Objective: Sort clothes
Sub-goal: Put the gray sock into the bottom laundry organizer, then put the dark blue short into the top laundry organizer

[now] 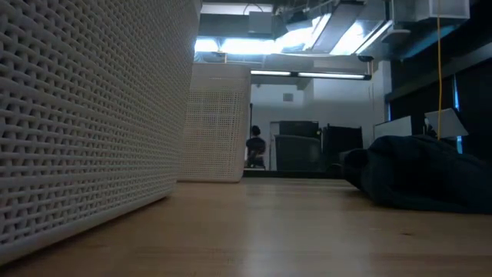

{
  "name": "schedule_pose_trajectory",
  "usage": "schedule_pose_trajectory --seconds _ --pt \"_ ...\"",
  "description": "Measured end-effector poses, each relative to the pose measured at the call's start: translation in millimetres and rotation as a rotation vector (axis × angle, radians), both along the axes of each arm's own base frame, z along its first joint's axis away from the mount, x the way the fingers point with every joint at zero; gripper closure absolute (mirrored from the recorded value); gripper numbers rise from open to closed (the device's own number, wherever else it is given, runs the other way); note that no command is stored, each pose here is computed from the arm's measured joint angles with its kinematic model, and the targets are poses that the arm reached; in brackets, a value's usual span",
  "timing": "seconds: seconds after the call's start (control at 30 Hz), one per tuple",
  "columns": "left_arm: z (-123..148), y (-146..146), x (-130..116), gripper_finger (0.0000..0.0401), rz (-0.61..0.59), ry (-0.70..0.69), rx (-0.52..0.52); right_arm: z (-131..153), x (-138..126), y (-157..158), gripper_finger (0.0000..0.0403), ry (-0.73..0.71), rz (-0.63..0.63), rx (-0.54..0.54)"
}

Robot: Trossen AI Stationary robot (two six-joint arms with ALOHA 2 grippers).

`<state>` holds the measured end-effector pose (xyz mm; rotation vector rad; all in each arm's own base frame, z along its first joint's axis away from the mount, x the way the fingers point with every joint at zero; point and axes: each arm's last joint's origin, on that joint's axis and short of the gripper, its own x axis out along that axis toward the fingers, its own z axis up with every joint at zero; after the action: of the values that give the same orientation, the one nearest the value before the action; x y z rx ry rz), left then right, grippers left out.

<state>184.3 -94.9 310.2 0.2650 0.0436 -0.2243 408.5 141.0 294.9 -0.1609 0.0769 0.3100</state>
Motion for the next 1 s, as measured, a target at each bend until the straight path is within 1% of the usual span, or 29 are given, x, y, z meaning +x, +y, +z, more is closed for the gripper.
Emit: schedule_pose_trajectory --seconds 0.1,0.2,0.47,0.53,0.63,0.83,0.9,1.0 --pt "0 0 0 0.0396 0.0 0.001 0.0 -2 14 5 0.0378 0.009 0.006 -0.002" --pt "0 0 0 0.0396 0.0 0.002 0.001 -1 22 8 0.037 -0.005 0.006 0.004" --pt "0 0 0 0.0396 0.0 0.002 0.002 -7 26 9 0.0365 0.006 0.005 0.003" --pt "0 0 0 0.0396 0.001 0.002 0.004 -11 28 10 0.0358 0.012 0.018 0.002" --pt "0 0 0 0.0396 0.001 0.001 0.002 -18 29 11 0.0329 0.043 0.023 -0.007" --pt "0 0 0 0.0396 0.001 0.002 0.001 -18 28 10 0.0233 0.064 0.02 -0.016" --pt "0 0 0 0.0396 0.001 0.002 0.001 -12 23 9 0.0204 0.086 0.019 -0.026" --pt "0 0 0 0.0396 0.001 0.003 0.001 1 12 4 0.0173 0.134 0.0 -0.044"
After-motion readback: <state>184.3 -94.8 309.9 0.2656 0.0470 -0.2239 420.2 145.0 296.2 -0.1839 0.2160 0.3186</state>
